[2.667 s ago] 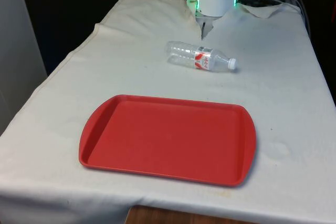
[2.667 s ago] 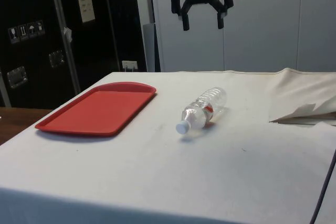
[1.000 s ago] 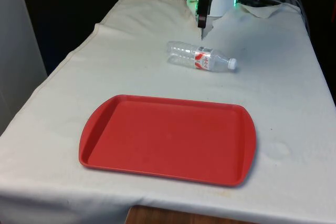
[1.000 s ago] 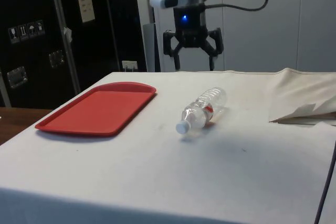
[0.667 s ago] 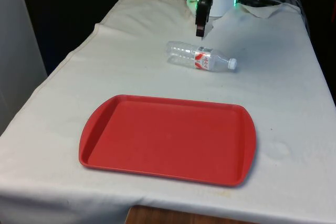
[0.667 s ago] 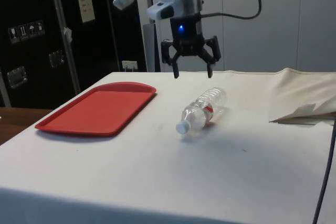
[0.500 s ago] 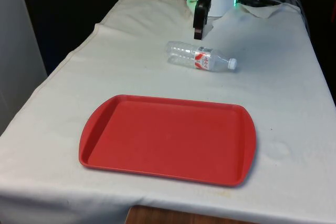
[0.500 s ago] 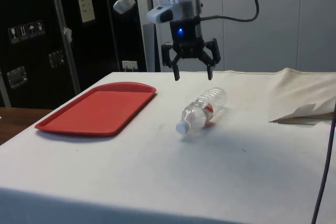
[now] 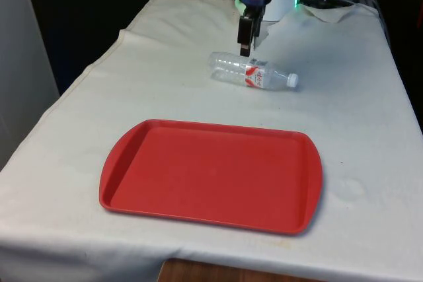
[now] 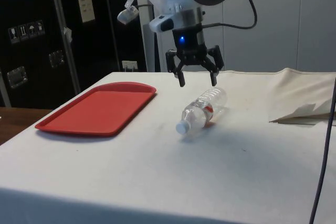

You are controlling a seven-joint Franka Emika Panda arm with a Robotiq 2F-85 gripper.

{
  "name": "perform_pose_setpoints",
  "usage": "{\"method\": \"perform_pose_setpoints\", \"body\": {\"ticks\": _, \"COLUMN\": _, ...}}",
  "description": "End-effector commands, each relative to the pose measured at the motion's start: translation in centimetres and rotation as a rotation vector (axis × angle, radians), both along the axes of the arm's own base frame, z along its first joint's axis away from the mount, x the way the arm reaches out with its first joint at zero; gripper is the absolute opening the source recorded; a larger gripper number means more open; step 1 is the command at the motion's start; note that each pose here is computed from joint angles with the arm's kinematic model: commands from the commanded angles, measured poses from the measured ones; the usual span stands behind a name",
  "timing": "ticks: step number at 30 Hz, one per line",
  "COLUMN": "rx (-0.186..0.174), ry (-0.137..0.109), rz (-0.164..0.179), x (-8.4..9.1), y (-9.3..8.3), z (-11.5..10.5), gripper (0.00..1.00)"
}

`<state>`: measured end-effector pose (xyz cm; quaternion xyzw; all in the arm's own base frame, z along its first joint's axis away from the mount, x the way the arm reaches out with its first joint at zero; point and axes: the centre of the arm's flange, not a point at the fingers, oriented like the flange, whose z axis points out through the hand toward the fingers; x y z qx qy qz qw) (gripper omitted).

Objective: Place the bottle upright on the tray.

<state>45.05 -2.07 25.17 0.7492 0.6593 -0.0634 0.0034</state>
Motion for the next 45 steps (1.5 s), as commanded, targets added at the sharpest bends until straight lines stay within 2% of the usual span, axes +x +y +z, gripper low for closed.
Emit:
{"method": "perform_pose_setpoints", "body": {"ticks": 1, "rx": 0.001, "ry": -0.006, "rz": -0.013, "x": 0.11, "y": -0.04, "z": -0.19, "gripper": 1.0}}
{"method": "perform_pose_setpoints", "body": {"ticks": 5, "rx": 0.014, "ry": -0.001, "rz": -0.031, "x": 0.05, "y": -0.19, "z": -0.3, "gripper": 1.0}}
{"method": "perform_pose_setpoints", "body": {"ticks": 12, "rx": 0.014, "ry": 0.004, "rz": -0.03, "x": -0.01, "y": -0.15, "z": -0.3, "gripper": 1.0}}
{"method": "perform_pose_setpoints", "body": {"ticks": 16, "rx": 0.025, "ry": 0.006, "rz": -0.042, "x": -0.07, "y": -0.25, "z": -0.31, "gripper": 1.0}}
{"method": "perform_pose_setpoints", "body": {"ticks": 17, "rx": 0.016, "ry": 0.006, "rz": -0.038, "x": -0.05, "y": -0.2, "z": -0.29, "gripper": 1.0}}
{"method": "perform_pose_setpoints", "body": {"ticks": 18, "rx": 0.034, "ry": 0.006, "rz": -0.05, "x": -0.07, "y": -0.26, "z": -0.27, "gripper": 1.0}}
{"method": "perform_pose_setpoints", "body": {"ticks": 25, "rx": 0.072, "ry": 0.008, "rz": -0.087, "x": -0.15, "y": -0.27, "z": -0.29, "gripper": 1.0}}
{"method": "perform_pose_setpoints", "body": {"ticks": 26, "rx": 0.063, "ry": 0.008, "rz": -0.083, "x": -0.09, "y": -0.32, "z": -0.31, "gripper": 1.0}}
{"method": "perform_pose_setpoints", "body": {"ticks": 28, "rx": 0.086, "ry": 0.008, "rz": -0.104, "x": -0.13, "y": -0.33, "z": -0.27, "gripper": 1.0}}
{"method": "perform_pose_setpoints", "body": {"ticks": 31, "rx": 0.097, "ry": 0.01, "rz": -0.117, "x": -0.16, "y": -0.38, "z": -0.32, "gripper": 1.0}}
{"method": "perform_pose_setpoints", "body": {"ticks": 37, "rx": 0.096, "ry": 0.009, "rz": -0.118, "x": -0.13, "y": -0.38, "z": -0.33, "gripper": 1.0}}
{"method": "perform_pose_setpoints", "body": {"ticks": 41, "rx": 0.082, "ry": 0.012, "rz": -0.117, "x": 0.01, "y": -0.08, "z": -0.61, "gripper": 1.0}}
{"method": "perform_pose_setpoints", "body": {"ticks": 42, "rx": 0.093, "ry": 0.012, "rz": -0.115, "x": -0.12, "y": -0.02, "z": -0.46, "gripper": 1.0}}
{"method": "perform_pose_setpoints", "body": {"ticks": 43, "rx": 0.073, "ry": 0.012, "rz": -0.116, "x": 0.08, "y": 0.01, "z": -0.67, "gripper": 1.0}}
{"method": "perform_pose_setpoints", "body": {"ticks": 45, "rx": 0.063, "ry": 0.011, "rz": -0.115, "x": 0.15, "y": 0.1, "z": -0.72, "gripper": 1.0}}
